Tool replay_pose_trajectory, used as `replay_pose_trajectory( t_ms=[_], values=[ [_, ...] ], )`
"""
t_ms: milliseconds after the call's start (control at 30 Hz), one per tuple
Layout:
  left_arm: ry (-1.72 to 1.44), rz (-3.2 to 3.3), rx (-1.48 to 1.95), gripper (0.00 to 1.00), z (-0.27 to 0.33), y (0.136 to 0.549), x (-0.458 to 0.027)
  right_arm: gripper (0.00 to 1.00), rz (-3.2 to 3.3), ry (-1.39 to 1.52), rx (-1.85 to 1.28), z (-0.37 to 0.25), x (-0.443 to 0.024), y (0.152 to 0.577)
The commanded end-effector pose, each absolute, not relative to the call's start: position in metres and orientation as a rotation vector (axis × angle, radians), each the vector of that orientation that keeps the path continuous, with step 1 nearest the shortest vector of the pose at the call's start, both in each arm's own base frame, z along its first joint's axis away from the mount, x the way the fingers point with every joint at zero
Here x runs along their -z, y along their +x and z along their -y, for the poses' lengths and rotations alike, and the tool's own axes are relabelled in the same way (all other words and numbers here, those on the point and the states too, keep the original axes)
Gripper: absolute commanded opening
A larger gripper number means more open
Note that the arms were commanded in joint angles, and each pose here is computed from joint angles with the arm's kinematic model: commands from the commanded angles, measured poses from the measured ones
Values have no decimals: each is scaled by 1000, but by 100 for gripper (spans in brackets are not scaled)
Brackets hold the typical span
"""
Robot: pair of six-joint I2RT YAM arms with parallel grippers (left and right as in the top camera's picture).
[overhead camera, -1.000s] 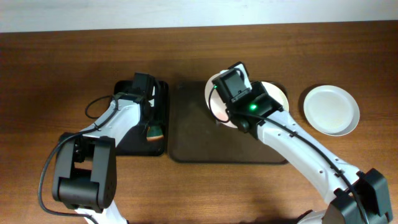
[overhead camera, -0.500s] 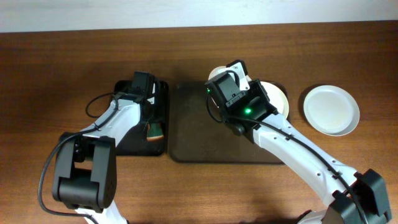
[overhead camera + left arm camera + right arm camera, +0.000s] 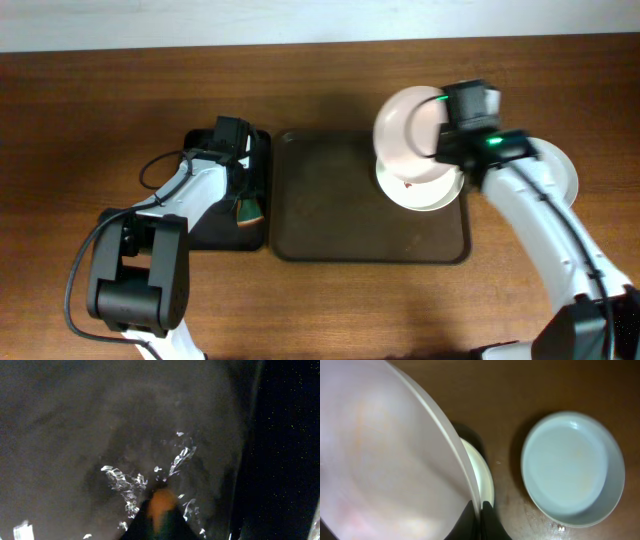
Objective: Clean dirty plates on tray and stack at the side
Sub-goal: 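Carry the held plate right and stack it on the cleaned plate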
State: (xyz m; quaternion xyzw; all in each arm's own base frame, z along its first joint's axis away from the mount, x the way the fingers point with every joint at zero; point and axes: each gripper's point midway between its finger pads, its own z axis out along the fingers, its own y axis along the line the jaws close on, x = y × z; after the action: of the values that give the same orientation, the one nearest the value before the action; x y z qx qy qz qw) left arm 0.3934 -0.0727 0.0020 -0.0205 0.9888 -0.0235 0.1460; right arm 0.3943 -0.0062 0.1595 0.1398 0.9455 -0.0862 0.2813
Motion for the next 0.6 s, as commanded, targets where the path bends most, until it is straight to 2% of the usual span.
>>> replay_pose_trajectory(
  t_ms=[0, 33, 267, 333, 400, 433, 467, 567],
  values=[
    [-62, -2879, 68, 3, 73, 391, 13, 4, -2536, 601, -108, 34, -167, 390],
    [-60, -2864, 71, 0, 73, 395, 11, 4, -2532, 653, -147, 46, -166, 387],
    [75, -2736, -23, 1, 67, 436, -21, 4, -2448, 1036, -227, 142, -160, 348],
    [73, -2720, -18, 26, 69, 442, -28, 6, -2427, 1096, -214, 157, -159, 340],
    [73, -2725, -17, 57, 69, 442, -30, 9, -2406, 1140, -202, 169, -159, 334],
    [74, -2737, -20, 62, 69, 439, -29, 12, -2400, 1150, -198, 172, -159, 332],
    [77, -2767, -26, 62, 67, 432, -26, 17, -2392, 1161, -186, 177, -159, 331],
    [88, -2874, -35, 64, 65, 408, -18, 20, -2388, 1183, -133, 185, -158, 327]
  ],
)
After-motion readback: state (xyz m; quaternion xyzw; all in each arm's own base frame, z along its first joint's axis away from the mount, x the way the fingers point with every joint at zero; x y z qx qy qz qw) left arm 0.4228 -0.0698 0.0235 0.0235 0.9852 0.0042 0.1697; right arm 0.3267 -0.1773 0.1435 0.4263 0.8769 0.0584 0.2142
